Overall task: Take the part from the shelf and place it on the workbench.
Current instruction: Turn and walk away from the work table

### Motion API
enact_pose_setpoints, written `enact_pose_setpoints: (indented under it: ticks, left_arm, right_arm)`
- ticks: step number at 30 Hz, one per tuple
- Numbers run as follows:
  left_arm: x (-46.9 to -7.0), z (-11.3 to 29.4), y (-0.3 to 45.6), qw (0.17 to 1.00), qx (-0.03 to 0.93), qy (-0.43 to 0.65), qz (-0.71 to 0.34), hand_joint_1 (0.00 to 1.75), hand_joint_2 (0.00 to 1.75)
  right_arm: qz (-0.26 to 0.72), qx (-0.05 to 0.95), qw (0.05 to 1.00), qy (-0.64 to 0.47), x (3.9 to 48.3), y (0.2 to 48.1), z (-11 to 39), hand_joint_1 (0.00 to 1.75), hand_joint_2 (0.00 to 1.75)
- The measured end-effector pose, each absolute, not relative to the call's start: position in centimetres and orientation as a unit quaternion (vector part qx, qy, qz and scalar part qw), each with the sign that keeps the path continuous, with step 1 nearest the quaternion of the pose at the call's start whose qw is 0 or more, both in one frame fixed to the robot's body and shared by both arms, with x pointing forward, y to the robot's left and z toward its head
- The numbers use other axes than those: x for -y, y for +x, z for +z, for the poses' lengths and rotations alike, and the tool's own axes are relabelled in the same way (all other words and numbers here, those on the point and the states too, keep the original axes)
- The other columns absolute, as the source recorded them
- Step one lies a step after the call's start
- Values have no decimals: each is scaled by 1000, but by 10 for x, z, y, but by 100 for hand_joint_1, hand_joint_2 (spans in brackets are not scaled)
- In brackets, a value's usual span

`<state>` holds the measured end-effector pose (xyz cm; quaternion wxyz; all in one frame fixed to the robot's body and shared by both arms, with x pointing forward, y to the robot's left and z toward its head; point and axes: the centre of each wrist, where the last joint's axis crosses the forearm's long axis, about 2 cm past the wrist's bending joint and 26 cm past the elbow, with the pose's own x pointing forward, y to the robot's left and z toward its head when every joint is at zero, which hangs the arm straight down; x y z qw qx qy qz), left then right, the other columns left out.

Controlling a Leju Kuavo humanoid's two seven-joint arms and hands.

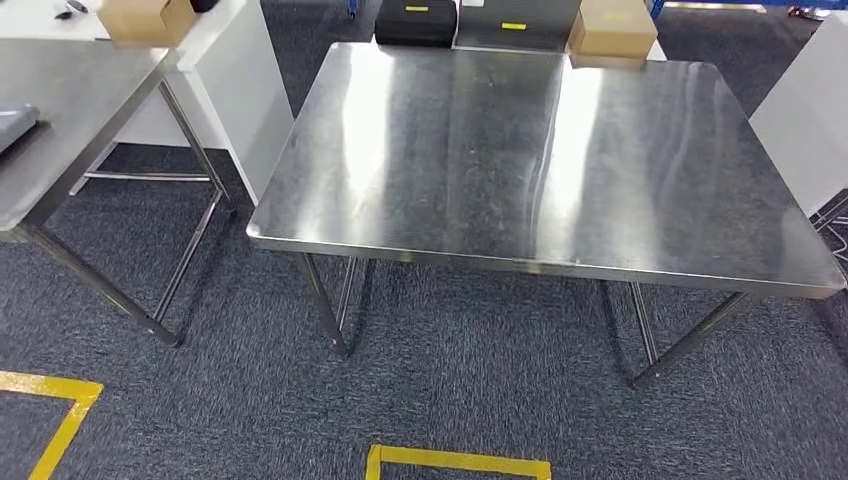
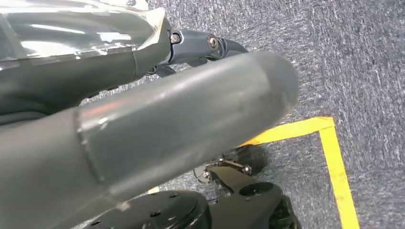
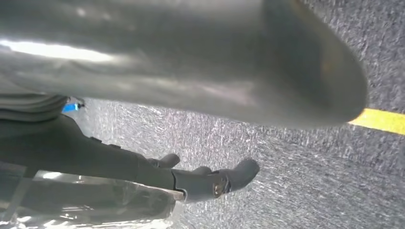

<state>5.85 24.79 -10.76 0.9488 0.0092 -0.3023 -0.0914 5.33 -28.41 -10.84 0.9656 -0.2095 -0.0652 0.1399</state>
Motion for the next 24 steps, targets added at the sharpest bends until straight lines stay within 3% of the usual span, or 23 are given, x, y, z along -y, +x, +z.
enact_pose_setpoints:
  ticks: [24]
  left_arm:
    - [-244, -106, 69, 944, 311, -1, -105, 0, 0]
  right_arm:
    - [84, 36, 983, -160, 292, 53, -109, 0, 0]
